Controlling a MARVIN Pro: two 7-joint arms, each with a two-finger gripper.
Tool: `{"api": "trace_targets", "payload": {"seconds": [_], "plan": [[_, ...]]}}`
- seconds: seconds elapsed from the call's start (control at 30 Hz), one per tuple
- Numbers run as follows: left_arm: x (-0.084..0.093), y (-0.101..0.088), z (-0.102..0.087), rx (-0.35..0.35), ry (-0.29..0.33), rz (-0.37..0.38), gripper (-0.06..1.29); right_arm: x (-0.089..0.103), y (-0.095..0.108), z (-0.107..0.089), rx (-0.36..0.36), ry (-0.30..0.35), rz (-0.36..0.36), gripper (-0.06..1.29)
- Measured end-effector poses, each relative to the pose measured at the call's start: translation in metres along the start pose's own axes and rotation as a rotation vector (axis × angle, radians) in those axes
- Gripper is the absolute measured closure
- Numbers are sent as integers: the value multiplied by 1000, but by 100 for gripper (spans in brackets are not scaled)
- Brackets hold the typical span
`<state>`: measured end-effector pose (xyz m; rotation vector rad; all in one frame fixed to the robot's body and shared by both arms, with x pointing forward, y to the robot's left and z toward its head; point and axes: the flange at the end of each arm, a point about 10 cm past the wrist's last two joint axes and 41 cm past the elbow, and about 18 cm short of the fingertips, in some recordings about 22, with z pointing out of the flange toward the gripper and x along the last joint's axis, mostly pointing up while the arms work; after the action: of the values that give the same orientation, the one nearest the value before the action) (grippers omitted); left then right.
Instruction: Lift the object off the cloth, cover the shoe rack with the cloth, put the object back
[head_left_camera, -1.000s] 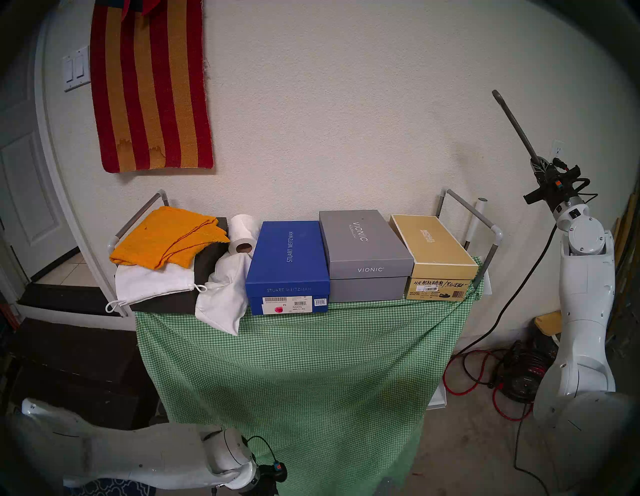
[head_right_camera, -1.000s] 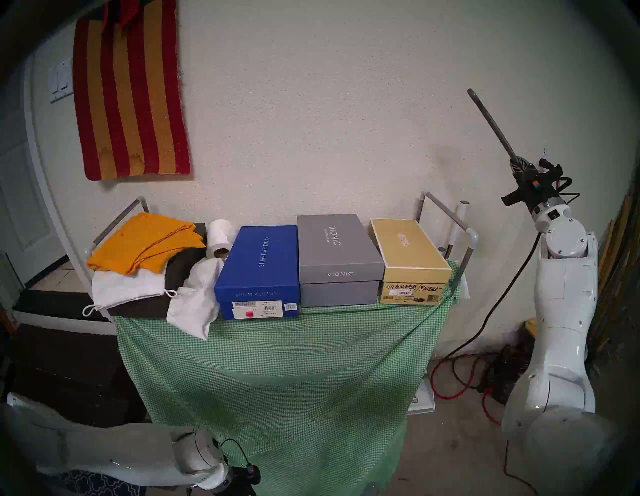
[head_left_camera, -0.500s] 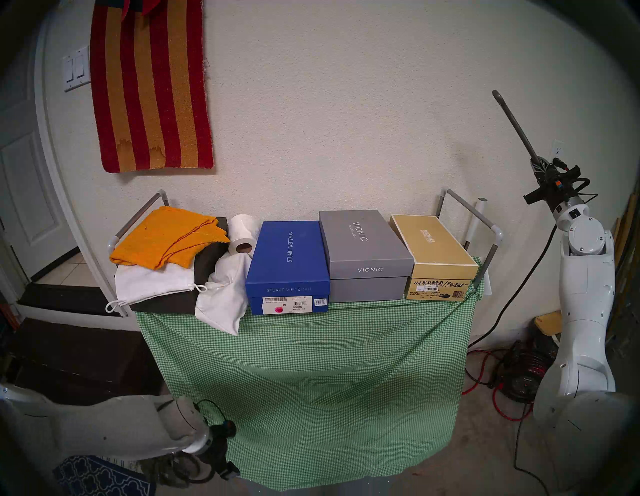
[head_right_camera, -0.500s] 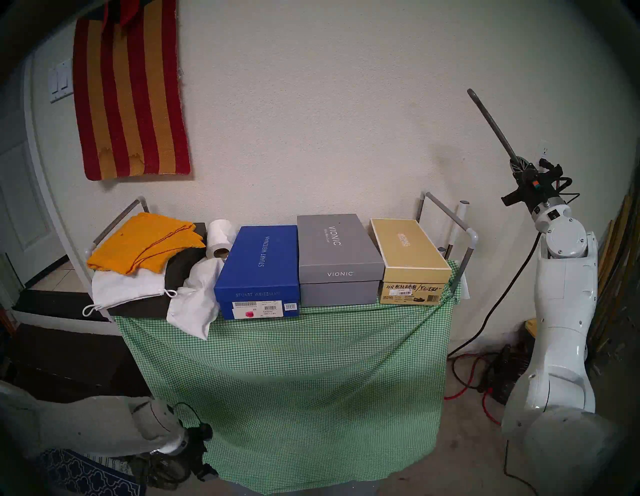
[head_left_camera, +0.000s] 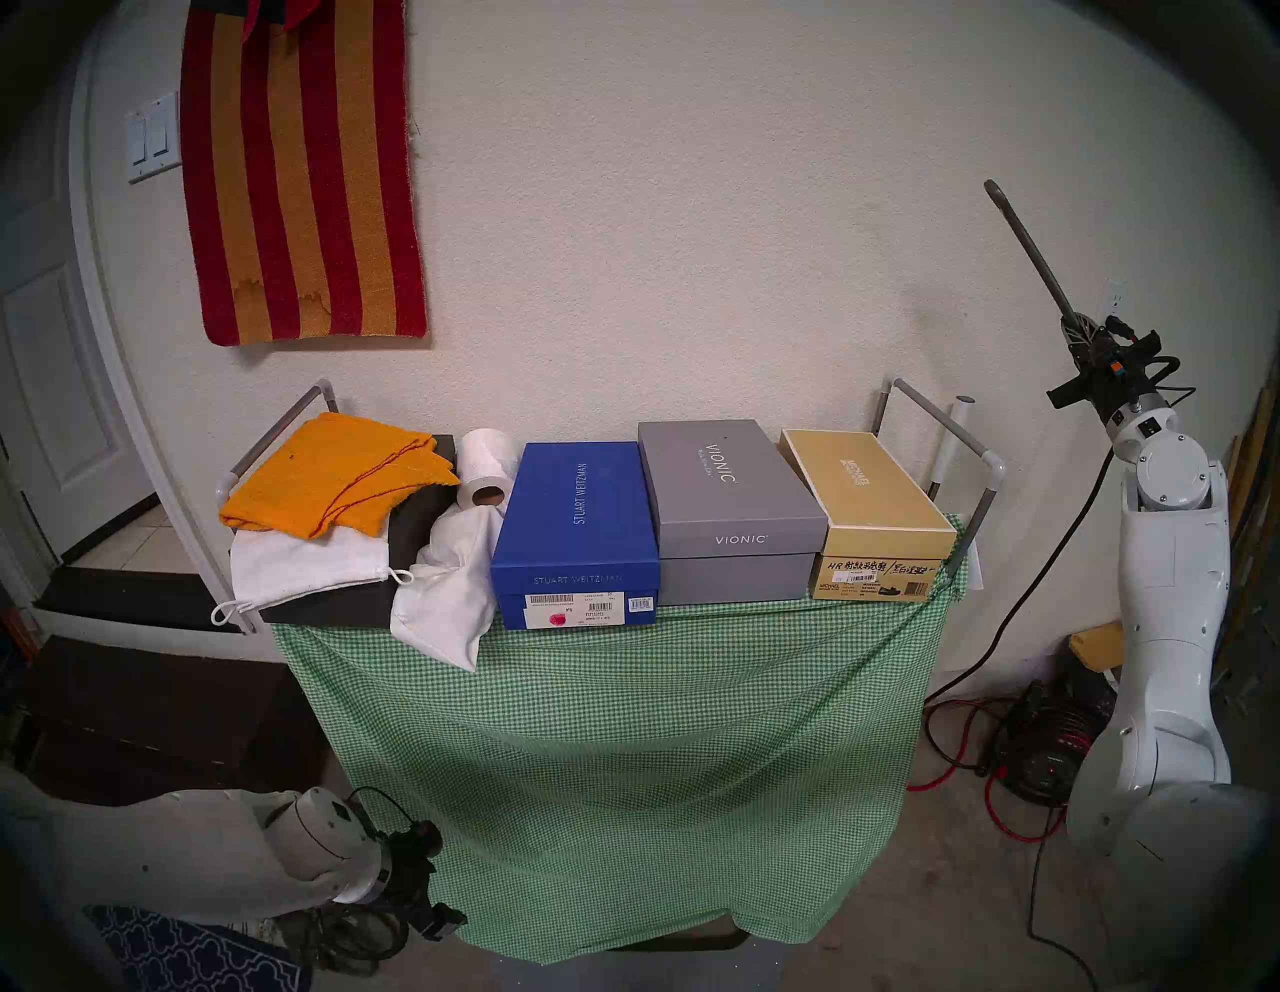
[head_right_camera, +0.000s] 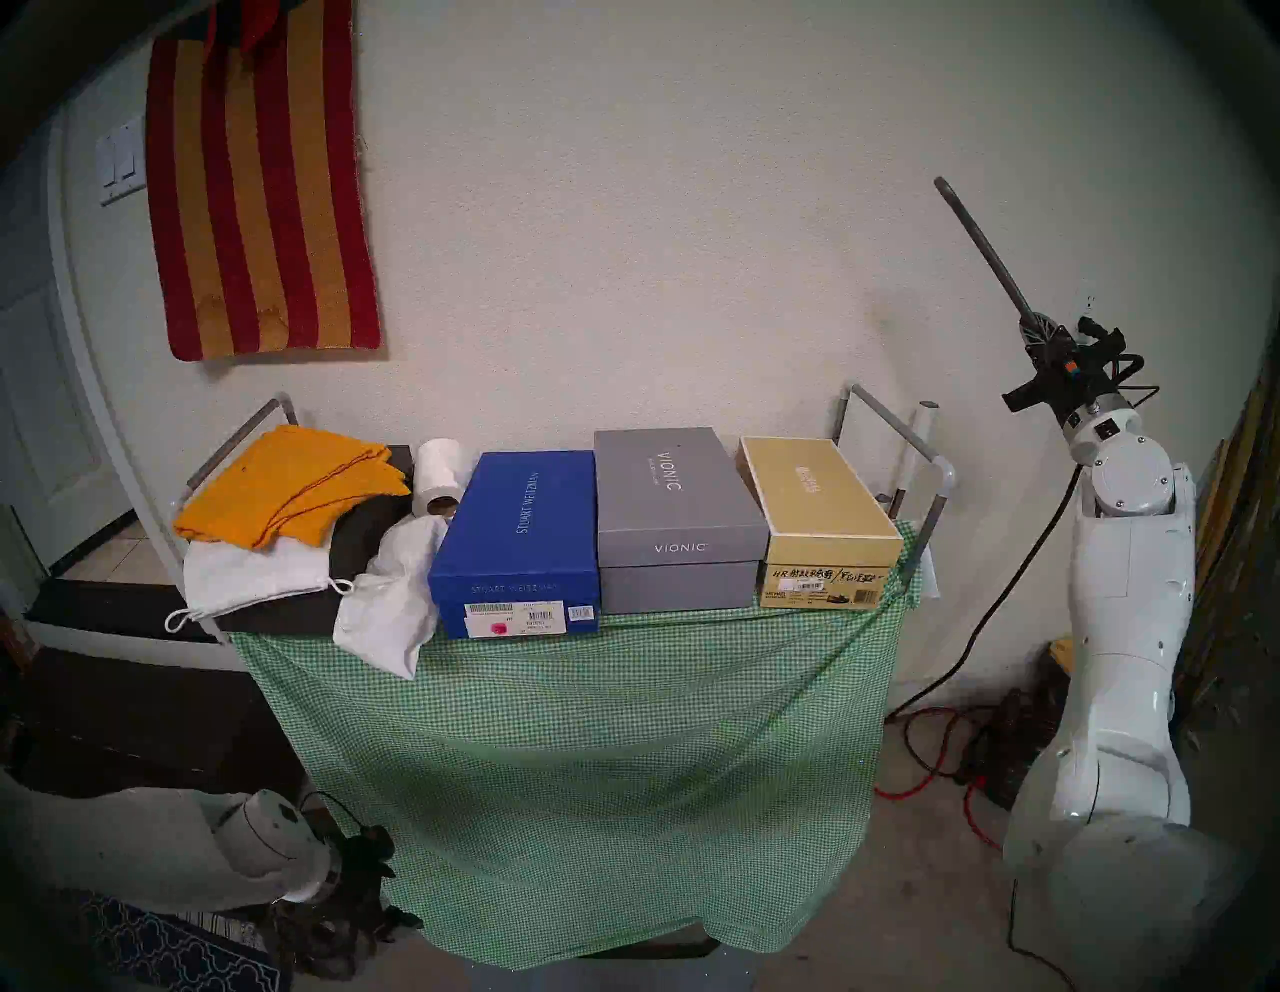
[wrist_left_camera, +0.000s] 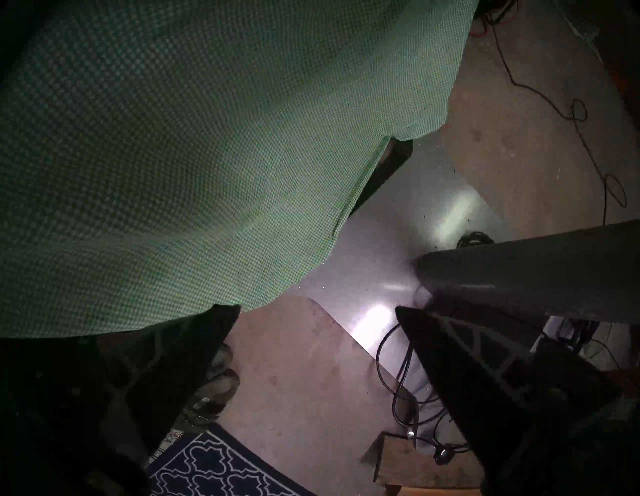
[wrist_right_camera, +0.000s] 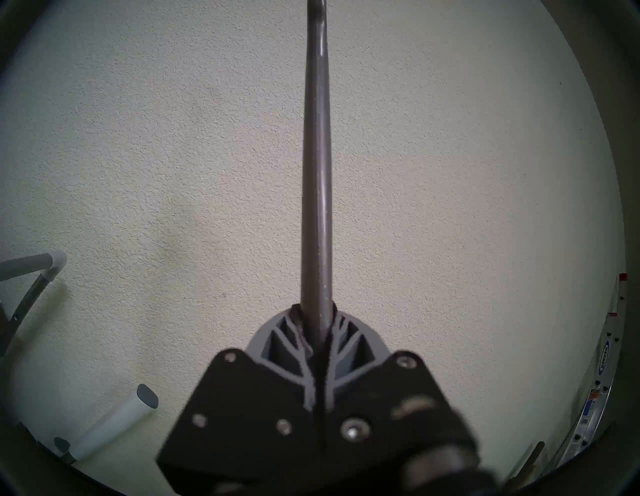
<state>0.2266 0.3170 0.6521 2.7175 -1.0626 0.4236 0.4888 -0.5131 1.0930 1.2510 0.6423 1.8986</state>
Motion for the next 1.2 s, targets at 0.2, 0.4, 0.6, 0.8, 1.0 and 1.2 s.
{"api": "trace_targets", "payload": {"seconds": [0.2,0.4,0.6,0.8,1.0,1.2], "plan": [[-5,7,-17,57,64,-25,-3,2,0,0,1,5,-2,122],[-14,12,-30,103,101,-47,-3,23,-11,3,34,64,-8,122],[-23,15,-36,128,109,-62,-3,53,-27,2,96,153,-3,122],[-29,18,-40,144,113,-73,-3,79,-43,-7,156,231,6,122],[-32,20,-42,156,119,-81,-3,94,-53,-21,184,254,15,122],[-34,20,-43,165,123,-84,-3,101,-58,-34,106,283,31,122]]}}
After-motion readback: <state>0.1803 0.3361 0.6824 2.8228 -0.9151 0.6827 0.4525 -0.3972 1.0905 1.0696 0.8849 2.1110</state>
